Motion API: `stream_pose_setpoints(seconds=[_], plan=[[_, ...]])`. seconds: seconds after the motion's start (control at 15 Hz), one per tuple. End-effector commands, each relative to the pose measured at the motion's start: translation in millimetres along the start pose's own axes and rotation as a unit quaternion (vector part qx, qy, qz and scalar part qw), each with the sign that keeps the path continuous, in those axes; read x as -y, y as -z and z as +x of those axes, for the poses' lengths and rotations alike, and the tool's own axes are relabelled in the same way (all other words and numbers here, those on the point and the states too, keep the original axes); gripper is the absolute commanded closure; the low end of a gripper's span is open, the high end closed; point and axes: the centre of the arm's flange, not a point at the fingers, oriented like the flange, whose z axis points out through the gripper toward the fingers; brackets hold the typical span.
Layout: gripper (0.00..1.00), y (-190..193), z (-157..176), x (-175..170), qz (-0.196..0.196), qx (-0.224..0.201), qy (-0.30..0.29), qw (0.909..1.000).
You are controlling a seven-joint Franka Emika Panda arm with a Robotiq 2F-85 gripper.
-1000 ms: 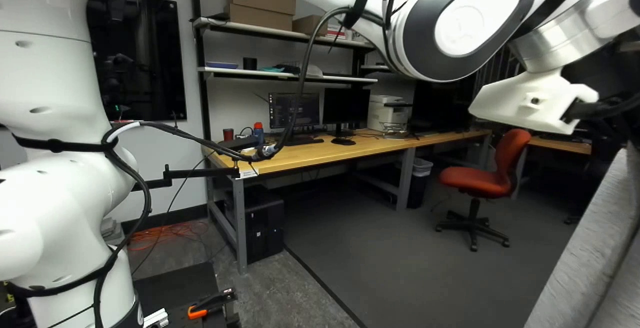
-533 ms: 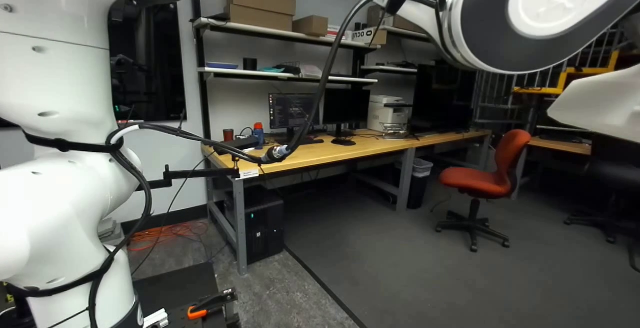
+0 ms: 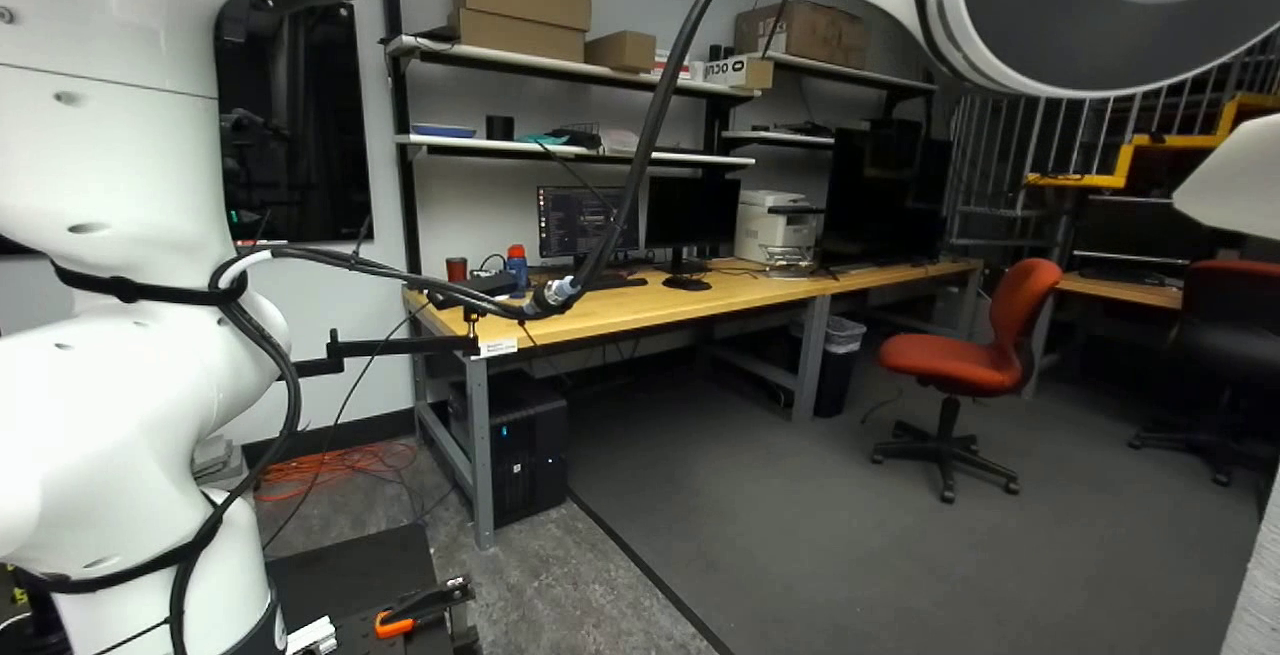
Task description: Pull back the grey curtain
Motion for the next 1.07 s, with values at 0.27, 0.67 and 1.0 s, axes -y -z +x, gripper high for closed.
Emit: stream_pose_setpoints(seconds=[0.27,0.67,1.0], plan=[[0.99,-40.0,8.7,-141.5,-0.076,0.053,-0.076,0.9928],[0.99,-19.9,22.4,-233.0,-0.118,0.058,-0.112,0.9849],[0.99,-34.5,54.5,-246.7,-0.061,0.021,-0.067,0.9957]])
